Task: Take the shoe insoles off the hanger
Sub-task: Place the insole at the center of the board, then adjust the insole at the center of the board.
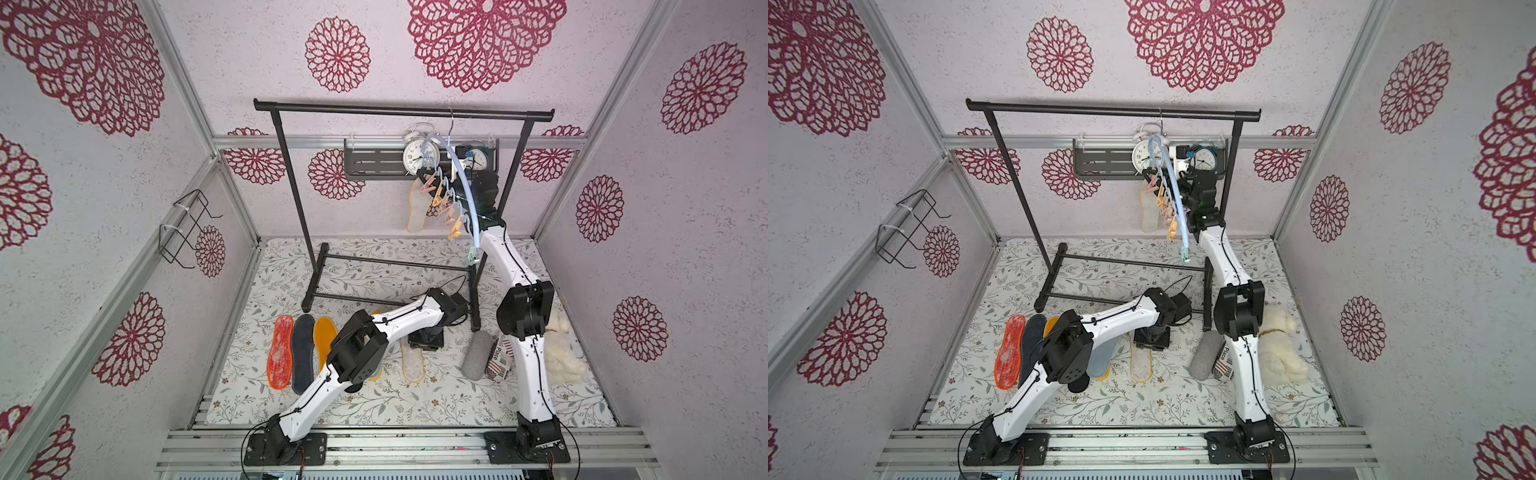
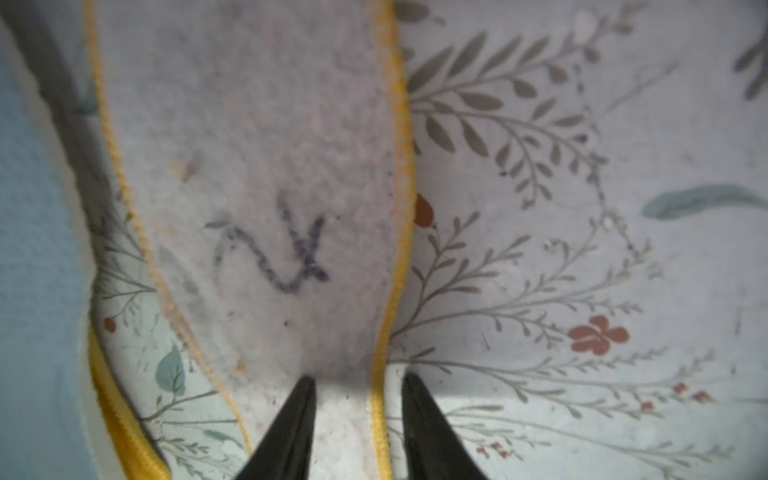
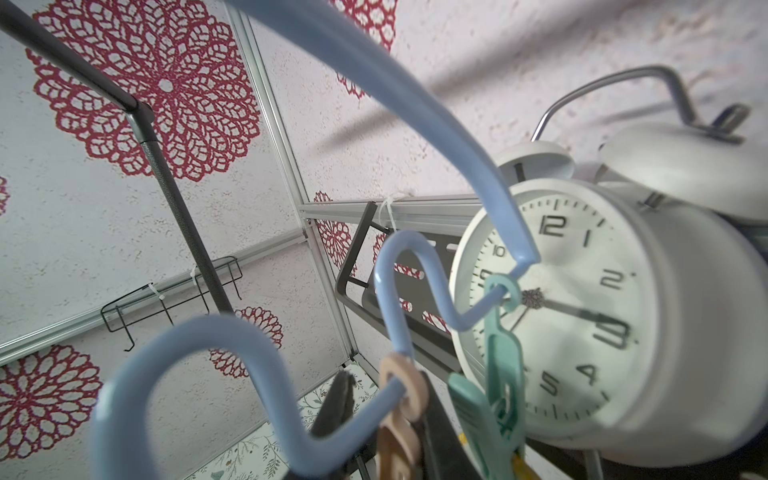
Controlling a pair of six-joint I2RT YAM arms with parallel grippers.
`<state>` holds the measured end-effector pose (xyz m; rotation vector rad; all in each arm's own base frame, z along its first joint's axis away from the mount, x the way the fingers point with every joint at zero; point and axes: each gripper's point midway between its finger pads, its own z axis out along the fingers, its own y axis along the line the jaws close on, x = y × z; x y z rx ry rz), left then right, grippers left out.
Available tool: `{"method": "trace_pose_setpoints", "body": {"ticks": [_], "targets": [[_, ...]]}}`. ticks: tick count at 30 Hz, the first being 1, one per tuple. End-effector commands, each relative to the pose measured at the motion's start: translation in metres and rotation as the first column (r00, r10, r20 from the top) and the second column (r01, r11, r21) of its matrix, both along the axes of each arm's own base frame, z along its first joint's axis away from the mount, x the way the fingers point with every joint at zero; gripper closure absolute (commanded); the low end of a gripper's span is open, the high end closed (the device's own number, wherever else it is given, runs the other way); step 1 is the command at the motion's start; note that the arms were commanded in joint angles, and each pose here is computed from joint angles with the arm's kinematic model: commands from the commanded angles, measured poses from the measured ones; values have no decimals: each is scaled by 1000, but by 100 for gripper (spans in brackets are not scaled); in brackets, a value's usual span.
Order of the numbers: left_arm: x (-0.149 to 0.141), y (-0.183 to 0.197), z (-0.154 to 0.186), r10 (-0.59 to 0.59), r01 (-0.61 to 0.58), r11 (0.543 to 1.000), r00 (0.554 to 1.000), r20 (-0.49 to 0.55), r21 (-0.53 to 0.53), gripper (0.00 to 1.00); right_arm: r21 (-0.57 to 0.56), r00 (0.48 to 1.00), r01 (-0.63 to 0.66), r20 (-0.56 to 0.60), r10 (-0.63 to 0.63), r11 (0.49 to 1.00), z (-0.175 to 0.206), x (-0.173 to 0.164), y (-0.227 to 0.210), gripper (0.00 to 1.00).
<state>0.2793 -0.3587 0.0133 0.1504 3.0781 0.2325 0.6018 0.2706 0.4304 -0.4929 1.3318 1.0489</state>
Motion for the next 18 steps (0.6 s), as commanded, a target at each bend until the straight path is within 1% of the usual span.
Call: {"method": "trace_pose_setpoints", "body": {"ticks": [1,2,4,5,7,9,10,11,12,13,14,15,16,17,18], "targets": [[3,9,-23,9,-9,999,1000,-9,46,77,26,997,54,61,-55,998,44,-12,-28,86],[2,10,-26,9,-8,999,1000,-13,50,82,27,996,54,63,-55,998,44,-12,-28,86],[1,12,-30,7,-6,999,1000,-20,48,98,28,996,55,64,-57,998,45,-12,-28,87],[0,14,-31,5,-4,999,1000,-23,51,100,28,996,54,66,-56,998,46,-13,-28,86],[2,13,-24,-14,15,999,1000,-13,45,100,28,996,55,66,-57,998,46,-13,-28,87],[7,5,-10,-44,44,999,999,15,-6,100,28,996,57,68,-59,998,47,-13,-30,86],[10,-4,4,-57,59,996,998,39,-61,100,27,996,59,67,-60,998,47,-13,-30,87],[12,-17,16,-84,91,986,995,58,-137,100,27,996,57,66,-59,998,46,-13,-30,86],[13,-31,31,-108,123,968,991,80,-220,100,27,996,59,69,-60,998,47,-12,-30,86],[13,-46,48,-130,159,937,985,109,-310,100,28,996,59,68,-61,998,47,-13,-31,86],[13,-63,68,-155,204,887,976,150,-415,100,27,996,60,69,-62,998,47,-13,-31,86],[9,-77,86,-172,239,826,969,176,-510,100,26,996,60,69,-62,998,47,-13,-31,86],[8,-87,103,-164,262,764,963,215,-590,100,26,996,62,69,-64,998,48,-13,-32,86],[8,-94,117,-148,275,698,959,243,-661,100,26,996,62,69,-64,998,48,-13,-32,86],[6,-96,125,-134,280,640,958,255,-715,100,25,996,62,69,-63,998,48,-13,-32,87]]}}
